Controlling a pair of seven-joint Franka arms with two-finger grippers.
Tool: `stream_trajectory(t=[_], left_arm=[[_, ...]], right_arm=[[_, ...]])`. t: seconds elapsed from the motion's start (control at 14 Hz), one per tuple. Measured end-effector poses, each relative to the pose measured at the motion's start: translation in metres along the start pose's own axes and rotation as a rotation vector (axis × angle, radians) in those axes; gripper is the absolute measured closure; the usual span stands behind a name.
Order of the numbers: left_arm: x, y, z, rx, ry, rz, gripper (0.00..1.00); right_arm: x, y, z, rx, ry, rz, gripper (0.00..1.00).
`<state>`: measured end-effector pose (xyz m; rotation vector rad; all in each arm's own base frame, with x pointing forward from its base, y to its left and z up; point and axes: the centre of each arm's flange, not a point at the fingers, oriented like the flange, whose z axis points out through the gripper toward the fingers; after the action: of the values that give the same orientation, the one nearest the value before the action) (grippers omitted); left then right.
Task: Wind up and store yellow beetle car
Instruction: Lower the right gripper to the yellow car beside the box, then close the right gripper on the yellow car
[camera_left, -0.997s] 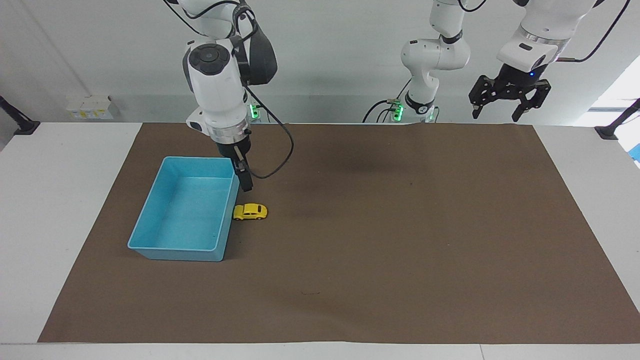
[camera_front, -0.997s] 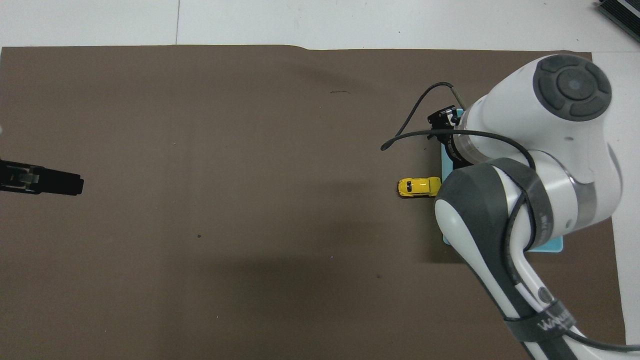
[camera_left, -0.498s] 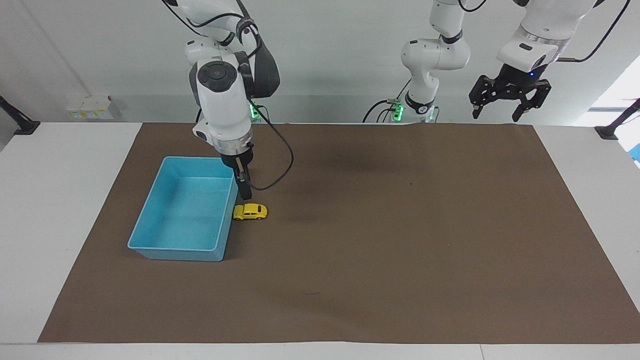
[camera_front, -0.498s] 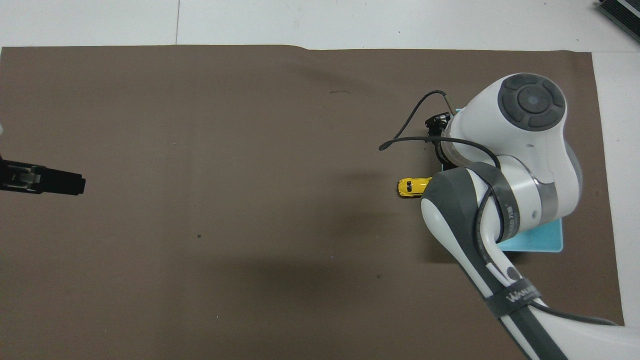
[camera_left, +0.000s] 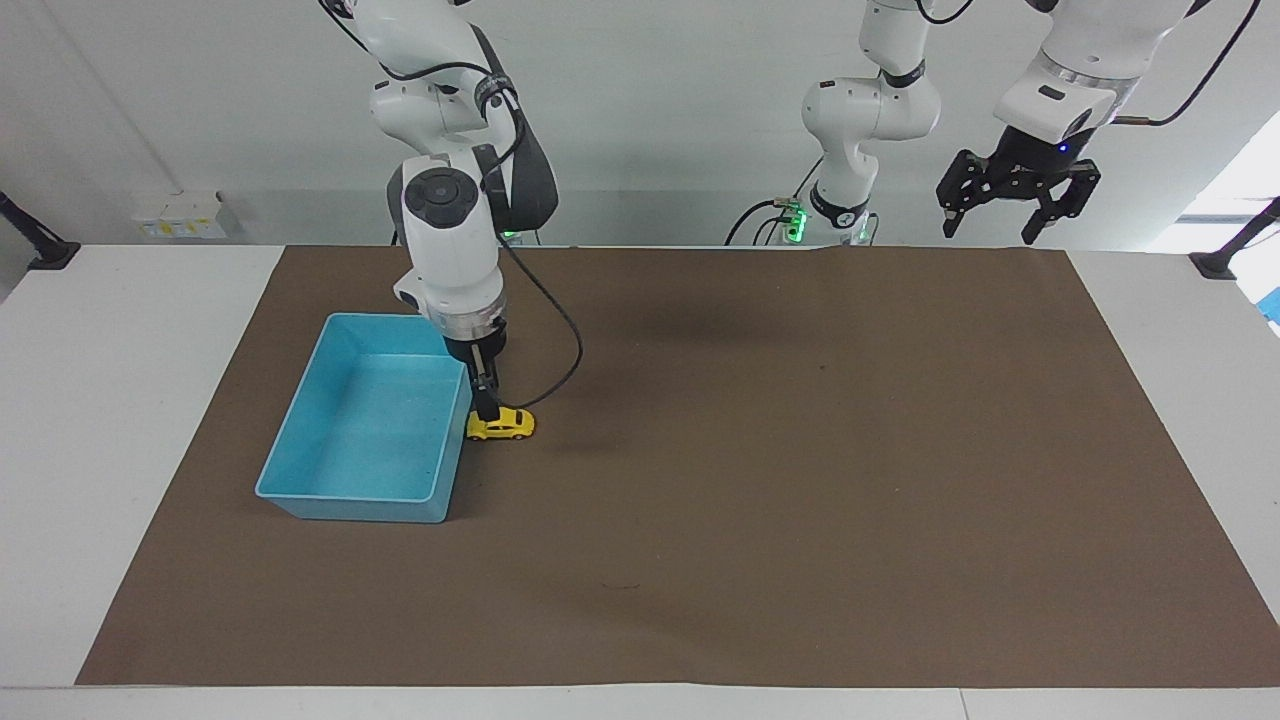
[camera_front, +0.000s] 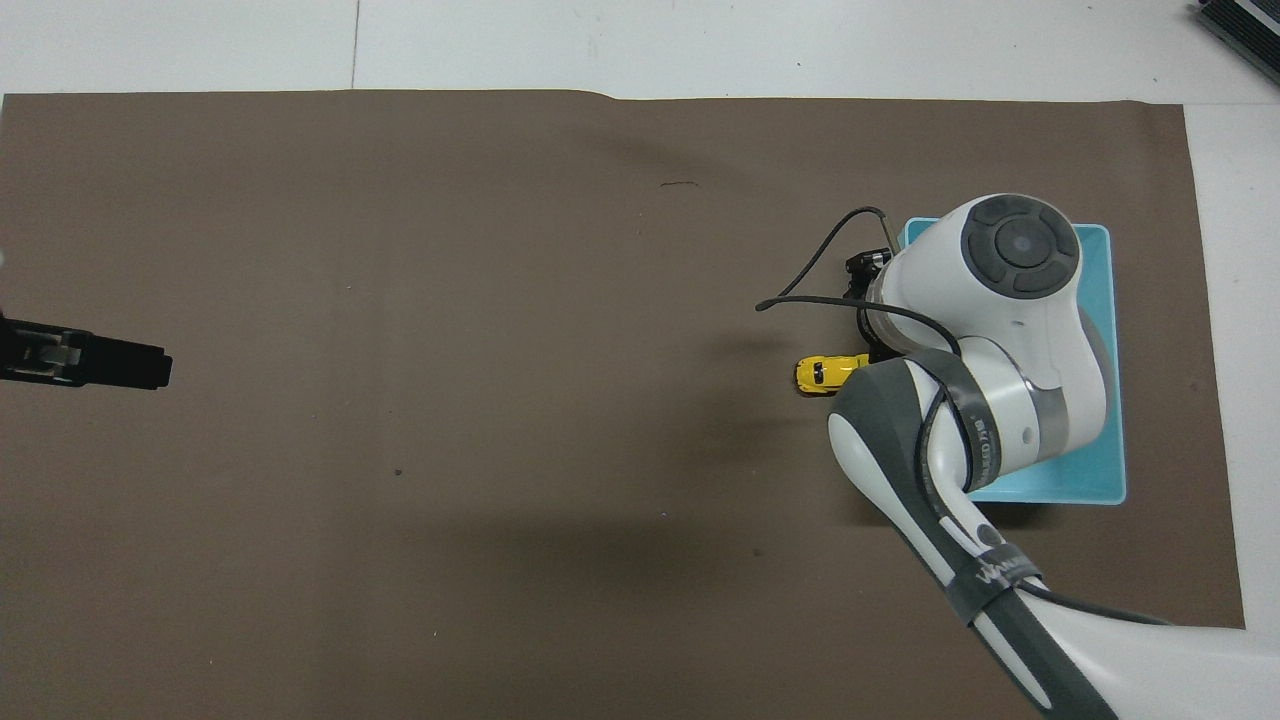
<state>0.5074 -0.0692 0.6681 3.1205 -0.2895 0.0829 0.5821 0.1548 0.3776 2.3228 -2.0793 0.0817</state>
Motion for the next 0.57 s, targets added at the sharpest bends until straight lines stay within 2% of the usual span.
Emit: stream_trajectory(t=[0.21,0.57], left_arm=[[0.0,0.0,0.0,0.0,0.001,0.0,0.0],[0.0,0.0,0.0,0.0,0.003,0.0,0.0]], right_arm=[[-0.008,0.007,0.027,-0.005,0.003,0.024,0.0],[-0.017,0.012,0.069,0.006,0.048,-0.002,0.0]])
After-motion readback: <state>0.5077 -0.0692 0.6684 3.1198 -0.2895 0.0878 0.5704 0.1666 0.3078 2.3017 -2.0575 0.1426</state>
